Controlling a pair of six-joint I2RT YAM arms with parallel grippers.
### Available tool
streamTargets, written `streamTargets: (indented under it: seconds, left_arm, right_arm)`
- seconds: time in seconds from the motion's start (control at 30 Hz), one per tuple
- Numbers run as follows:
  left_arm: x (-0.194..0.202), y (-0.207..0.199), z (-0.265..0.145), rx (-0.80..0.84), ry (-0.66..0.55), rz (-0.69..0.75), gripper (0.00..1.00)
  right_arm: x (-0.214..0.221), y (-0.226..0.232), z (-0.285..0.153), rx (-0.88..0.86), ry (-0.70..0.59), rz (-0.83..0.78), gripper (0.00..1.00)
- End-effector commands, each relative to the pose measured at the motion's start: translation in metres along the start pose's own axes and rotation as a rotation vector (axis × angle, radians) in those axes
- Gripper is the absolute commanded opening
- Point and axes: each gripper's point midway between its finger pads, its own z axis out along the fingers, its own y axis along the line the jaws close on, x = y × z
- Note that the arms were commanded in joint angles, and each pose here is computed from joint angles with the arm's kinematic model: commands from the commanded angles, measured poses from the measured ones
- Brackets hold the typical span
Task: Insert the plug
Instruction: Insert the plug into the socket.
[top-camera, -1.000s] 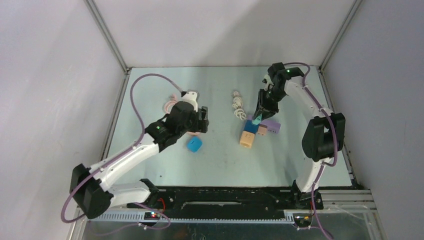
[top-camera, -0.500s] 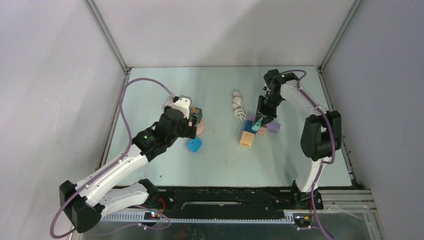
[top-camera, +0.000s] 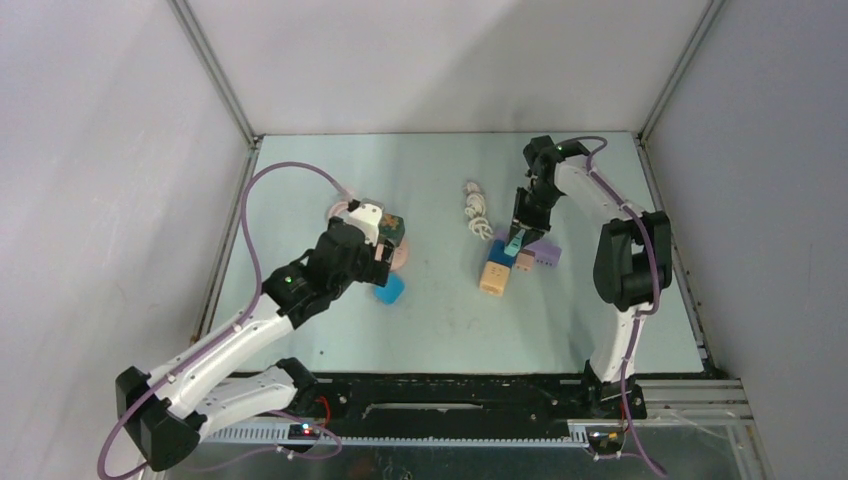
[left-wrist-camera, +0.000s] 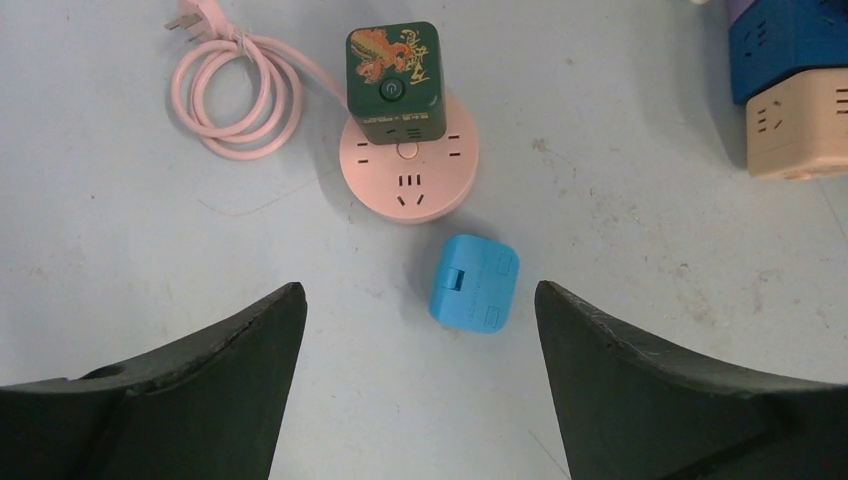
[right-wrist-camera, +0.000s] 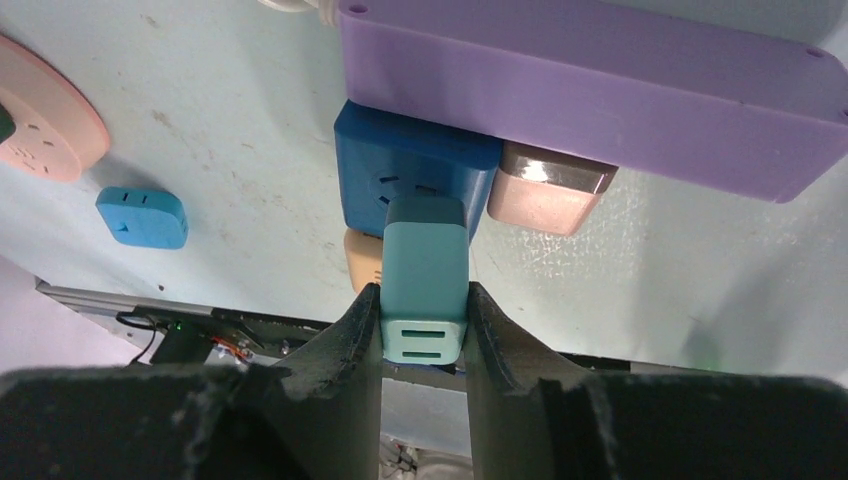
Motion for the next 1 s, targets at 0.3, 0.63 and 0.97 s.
streamTargets:
  seconds: [0.3, 0.63, 0.97]
  left_arm:
    - [0.002, 0.002, -0.002, 0.009, -0.019, 0.038, 0.89]
    - [0.006, 0.004, -0.002, 0.001, -0.012, 0.046, 0.89]
    - [0.0, 0.007, -0.007, -0.002, -0.025, 0.058, 0.89]
  right_arm:
    - [-0.008, -0.014, 0.012, 0.124, 0.002, -0.016, 0.0]
    - [0.004, -0.021, 0.033, 0.27, 0.062, -0.063, 0.0]
    - [0.015, -0.02, 0.056, 0.272, 0.106, -0.064, 0.0]
